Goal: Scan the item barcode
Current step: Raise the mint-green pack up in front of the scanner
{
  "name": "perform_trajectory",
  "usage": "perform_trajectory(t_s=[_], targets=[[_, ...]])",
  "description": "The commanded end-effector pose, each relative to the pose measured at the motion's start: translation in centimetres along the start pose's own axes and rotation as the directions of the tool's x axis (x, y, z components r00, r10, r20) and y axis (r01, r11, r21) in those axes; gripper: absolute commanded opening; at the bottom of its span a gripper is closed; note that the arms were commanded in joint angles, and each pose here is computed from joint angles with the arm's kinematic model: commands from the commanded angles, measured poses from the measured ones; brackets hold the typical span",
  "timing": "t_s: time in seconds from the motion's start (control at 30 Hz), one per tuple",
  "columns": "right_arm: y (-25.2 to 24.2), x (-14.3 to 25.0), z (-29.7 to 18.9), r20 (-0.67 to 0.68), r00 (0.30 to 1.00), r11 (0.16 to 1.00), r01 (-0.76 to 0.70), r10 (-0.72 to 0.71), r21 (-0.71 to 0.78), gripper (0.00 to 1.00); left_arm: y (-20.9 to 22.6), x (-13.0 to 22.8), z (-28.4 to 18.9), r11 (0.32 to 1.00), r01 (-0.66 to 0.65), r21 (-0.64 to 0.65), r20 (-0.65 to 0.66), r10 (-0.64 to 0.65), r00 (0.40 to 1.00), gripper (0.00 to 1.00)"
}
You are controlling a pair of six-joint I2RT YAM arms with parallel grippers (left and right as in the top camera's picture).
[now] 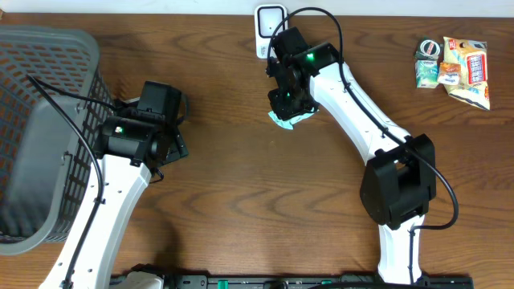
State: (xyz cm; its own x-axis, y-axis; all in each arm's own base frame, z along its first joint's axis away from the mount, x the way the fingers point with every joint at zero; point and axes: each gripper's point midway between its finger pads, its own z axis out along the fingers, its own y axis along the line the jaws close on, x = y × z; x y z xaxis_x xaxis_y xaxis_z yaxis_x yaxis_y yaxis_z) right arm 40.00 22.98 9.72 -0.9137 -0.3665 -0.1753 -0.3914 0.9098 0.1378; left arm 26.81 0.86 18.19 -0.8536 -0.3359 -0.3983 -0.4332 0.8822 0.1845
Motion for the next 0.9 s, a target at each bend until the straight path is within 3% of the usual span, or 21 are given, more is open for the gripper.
perform_trajectory(t_s=[0.0, 0.13, 0.37, 0.5, 0.67, 0.87], targets=[[0.7, 0.4, 0.7, -0.011, 1.000, 1.000, -0.008, 0.008, -0.019, 0.19, 0.4, -0.2, -0.2, 1.000, 0.013, -0.010, 0.011, -0.012, 1.000, 0.97], [1.5, -1.1, 2.3, 0.067, 0.997, 0.998, -0.045, 0.048, -0.035, 0.13, 0.4, -0.2, -0.2, 1.000, 0.013, -0.010, 0.011, -0.012, 1.000, 0.98], [0.2, -5.4, 4.3, 0.294, 0.956, 0.998, -0.036, 0.017, 0.058, 0.23, 0.4, -0.2, -0.2, 1.000, 0.012, -0.010, 0.011, -0.012, 1.000, 0.98], [-1.0, -3.5, 6.3, 0.260, 0.964, 0.992, -0.088, 0.060, 0.094, 0.25, 0.4, -0.2, -0.2, 1.000, 0.013, -0.010, 0.011, -0.012, 1.000, 0.98], [-1.9, 1.0, 8.7, 0.128, 0.983, 0.982, -0.145, 0.130, 0.119, 0.14, 0.4, -0.2, -0.2, 1.000, 0.013, -0.010, 0.011, -0.012, 1.000, 0.98], [-2.7, 3.0, 6.5, 0.049, 0.983, 0.972, -0.185, 0.180, 0.145, 0.21, 0.4, -0.2, -0.2, 1.000, 0.013, -0.010, 0.011, -0.012, 1.000, 0.98]])
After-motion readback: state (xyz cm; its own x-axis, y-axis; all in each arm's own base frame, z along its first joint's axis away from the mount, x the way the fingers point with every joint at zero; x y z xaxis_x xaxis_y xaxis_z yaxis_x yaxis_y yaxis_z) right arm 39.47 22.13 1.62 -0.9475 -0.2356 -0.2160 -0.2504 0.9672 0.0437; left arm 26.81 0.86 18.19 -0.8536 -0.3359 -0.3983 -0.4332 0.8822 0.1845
